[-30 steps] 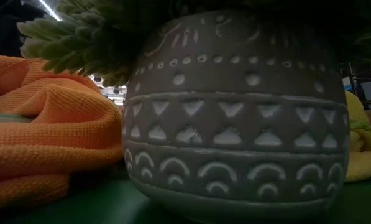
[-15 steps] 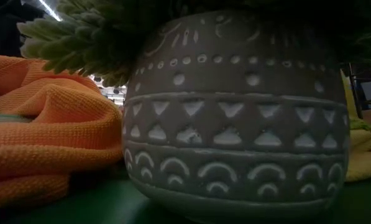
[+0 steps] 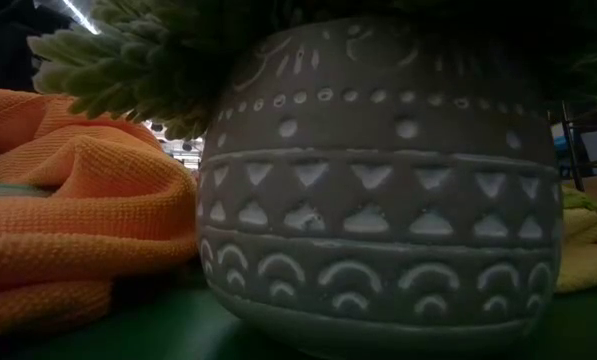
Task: Sort microfiber towel by color & place in baskets
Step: Put the yellow microfiber towel into the yellow bin
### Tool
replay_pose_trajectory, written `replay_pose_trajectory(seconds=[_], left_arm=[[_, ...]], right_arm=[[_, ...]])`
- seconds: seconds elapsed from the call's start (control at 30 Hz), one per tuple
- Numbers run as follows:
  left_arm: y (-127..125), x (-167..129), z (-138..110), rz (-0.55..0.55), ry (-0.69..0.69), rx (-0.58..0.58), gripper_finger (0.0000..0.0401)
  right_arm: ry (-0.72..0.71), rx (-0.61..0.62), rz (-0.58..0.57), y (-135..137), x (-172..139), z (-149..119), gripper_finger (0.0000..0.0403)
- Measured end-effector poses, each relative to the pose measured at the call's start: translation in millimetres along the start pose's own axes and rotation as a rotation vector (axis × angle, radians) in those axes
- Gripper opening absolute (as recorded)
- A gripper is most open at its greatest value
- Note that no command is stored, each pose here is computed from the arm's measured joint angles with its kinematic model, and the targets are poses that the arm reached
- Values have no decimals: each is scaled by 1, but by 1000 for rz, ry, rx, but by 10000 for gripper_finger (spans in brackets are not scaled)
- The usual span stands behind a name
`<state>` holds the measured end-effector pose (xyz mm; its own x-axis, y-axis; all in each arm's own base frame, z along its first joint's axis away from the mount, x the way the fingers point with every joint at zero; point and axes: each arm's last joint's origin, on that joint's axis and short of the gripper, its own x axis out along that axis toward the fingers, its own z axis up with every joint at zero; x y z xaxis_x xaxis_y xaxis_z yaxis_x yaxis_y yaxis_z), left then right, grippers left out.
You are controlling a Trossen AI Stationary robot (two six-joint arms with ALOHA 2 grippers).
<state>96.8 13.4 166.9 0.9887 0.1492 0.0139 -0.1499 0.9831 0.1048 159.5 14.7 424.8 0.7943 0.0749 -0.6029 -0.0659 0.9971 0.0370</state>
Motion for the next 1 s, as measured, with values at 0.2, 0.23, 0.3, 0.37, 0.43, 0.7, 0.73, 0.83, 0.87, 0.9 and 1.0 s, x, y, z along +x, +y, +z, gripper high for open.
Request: replay_pose_trajectory(seconds=[0.2, 0.23, 0.3, 0.37, 0.43, 0.7, 0.73, 0.83, 0.87, 0.9, 1.0], left_arm=[[0, 0, 0, 0, 0, 0, 77], [0, 0, 0, 0, 0, -1, 77], [0, 0, 0, 0, 0, -1, 77], [0, 0, 0, -1, 0, -1, 77], [0, 0, 0, 0, 0, -1, 77], [0, 0, 0, 0, 0, -1, 77], [0, 0, 0, 0, 0, -1, 77], [0, 0, 0, 0, 0, -1, 77], [0, 0, 0, 0, 0, -1, 77], [0, 0, 0, 0, 0, -1, 77], [0, 0, 0, 0, 0, -1, 77]], right_arm=[[-46, 19, -155, -5, -35, -17, 2], [-43, 40, -155, -5, -39, -20, 2], [-30, 98, -139, -5, -49, -28, 2], [17, 180, -116, -5, -58, -40, 2], [80, 279, -112, -5, -63, -52, 2], [236, 501, -68, -4, -59, -85, 2], [254, 502, -67, -4, -54, -88, 2], [317, 495, -87, -4, -35, -97, 2], [333, 487, -91, -4, -28, -99, 2], [345, 471, -92, -4, -21, -101, 2], [359, 433, -89, -5, 0, -107, 2]])
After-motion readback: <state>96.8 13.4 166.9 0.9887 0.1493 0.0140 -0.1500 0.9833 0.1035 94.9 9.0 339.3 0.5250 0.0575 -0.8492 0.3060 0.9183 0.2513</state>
